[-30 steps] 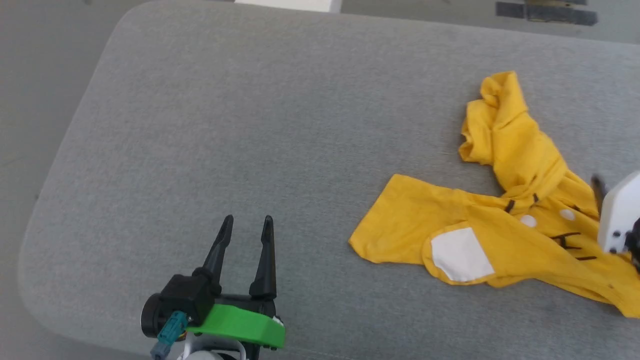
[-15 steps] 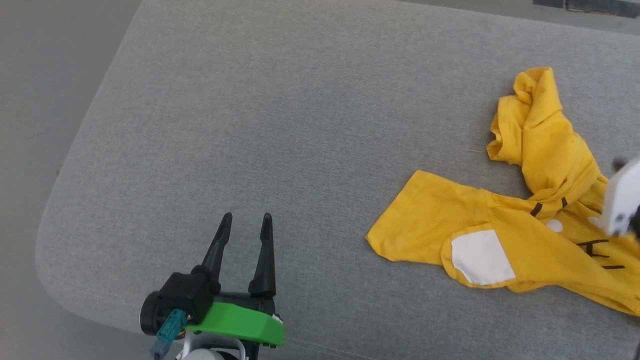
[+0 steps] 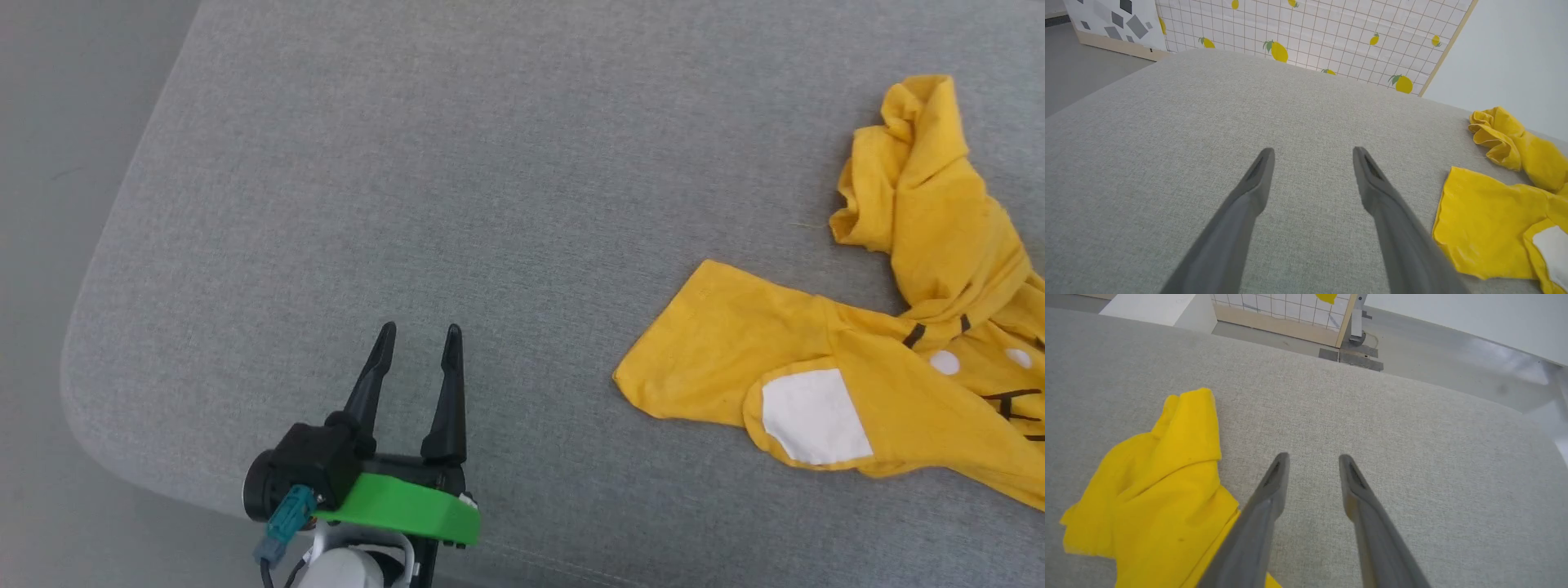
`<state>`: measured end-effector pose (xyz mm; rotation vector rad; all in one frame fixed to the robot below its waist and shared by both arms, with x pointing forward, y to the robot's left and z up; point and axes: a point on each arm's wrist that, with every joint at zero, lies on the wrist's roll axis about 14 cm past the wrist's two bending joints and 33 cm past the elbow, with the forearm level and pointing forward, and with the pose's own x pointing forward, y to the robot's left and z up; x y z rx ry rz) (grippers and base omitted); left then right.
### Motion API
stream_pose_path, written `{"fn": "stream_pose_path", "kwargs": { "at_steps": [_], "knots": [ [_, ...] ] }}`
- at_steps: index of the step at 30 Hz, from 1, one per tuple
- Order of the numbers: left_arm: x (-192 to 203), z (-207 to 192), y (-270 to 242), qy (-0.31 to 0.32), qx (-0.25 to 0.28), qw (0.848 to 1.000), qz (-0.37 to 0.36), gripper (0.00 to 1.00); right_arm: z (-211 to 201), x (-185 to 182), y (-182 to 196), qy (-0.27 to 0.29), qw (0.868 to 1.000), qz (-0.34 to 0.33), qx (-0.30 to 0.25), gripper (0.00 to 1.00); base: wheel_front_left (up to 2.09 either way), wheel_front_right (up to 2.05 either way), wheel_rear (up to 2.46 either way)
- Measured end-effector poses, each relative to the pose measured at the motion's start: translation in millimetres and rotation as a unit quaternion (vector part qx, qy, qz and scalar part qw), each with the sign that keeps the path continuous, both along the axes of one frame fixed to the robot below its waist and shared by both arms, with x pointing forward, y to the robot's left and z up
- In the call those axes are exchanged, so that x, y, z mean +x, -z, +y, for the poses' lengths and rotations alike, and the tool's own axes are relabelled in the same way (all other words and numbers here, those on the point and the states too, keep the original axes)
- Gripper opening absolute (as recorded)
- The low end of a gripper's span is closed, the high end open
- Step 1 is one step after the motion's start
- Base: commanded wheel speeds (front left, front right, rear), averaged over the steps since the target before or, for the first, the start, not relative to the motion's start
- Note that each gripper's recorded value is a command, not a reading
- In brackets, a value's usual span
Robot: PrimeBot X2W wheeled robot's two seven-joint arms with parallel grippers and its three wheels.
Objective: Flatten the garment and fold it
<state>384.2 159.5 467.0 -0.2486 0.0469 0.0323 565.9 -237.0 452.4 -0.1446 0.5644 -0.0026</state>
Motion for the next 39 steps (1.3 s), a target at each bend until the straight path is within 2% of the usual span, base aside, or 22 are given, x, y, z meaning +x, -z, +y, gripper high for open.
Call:
{"fn": "stream_pose_path", "kwargs": {
  "at_steps": [4,10,15,19,26,27,28,30,36,39],
  "knots": [
    [-1.1,6.7,2.3,-0.011,0.003,1.0,0.004,1.0,14.4,-5.1,15.4,-0.004,0.999,0.011,0.031,1.0,0.0,0.0,0.0],
    [1.0,5.2,-1.8,-0.009,0.001,1.0,-0.003,1.0,20.4,-24.1,-1.1,-0.017,0.998,0.023,0.058,1.0,0.0,0.0,0.0],
    [4.1,-4.4,-4.4,0.006,-0.004,1.0,-0.009,1.0,-4.6,-61.6,4.5,-0.008,0.996,0.083,0.029,1.0,0.0,0.0,0.0],
    [6.0,-9.6,0.6,0.015,-0.007,1.0,-0.003,1.0,-18.5,-87.6,32.3,-0.004,0.991,0.134,0.005,1.0,0.0,0.0,0.0],
    [8.2,-4.8,15.6,0.011,-0.005,1.0,0.018,1.0,-6.4,-89.6,82.1,-0.029,0.988,0.151,-0.004,1.0,0.0,0.0,0.0],
    [8.8,-3.2,16.3,0.009,-0.004,1.0,0.019,1.0,-5.2,-85.3,84.1,-0.028,0.988,0.149,-0.001,0.63,0.0,0.0,0.0],
    [9.5,-1.5,16.5,0.007,-0.002,1.0,0.019,1.0,-3.7,-80.4,85.0,-0.028,0.989,0.147,0.0,0.36,0.0,0.0,0.0],
    [9.8,0.5,17.1,0.004,-0.001,1.0,0.02,1.0,-0.9,-73.1,85.3,-0.031,0.989,0.142,-0.001,0.0,0.0,0.0,0.0],
    [8.9,0.0,13.4,0.005,-0.001,1.0,0.015,1.0,3.4,-57.4,73.4,-0.032,0.993,0.112,0.004,0.0,0.0,0.0,0.0],
    [8.2,-1.7,10.6,0.007,-0.002,1.0,0.011,1.0,3.8,-42.8,52.8,-0.033,0.996,0.077,0.003,0.0,0.0,0.0,0.0]
  ]
}}
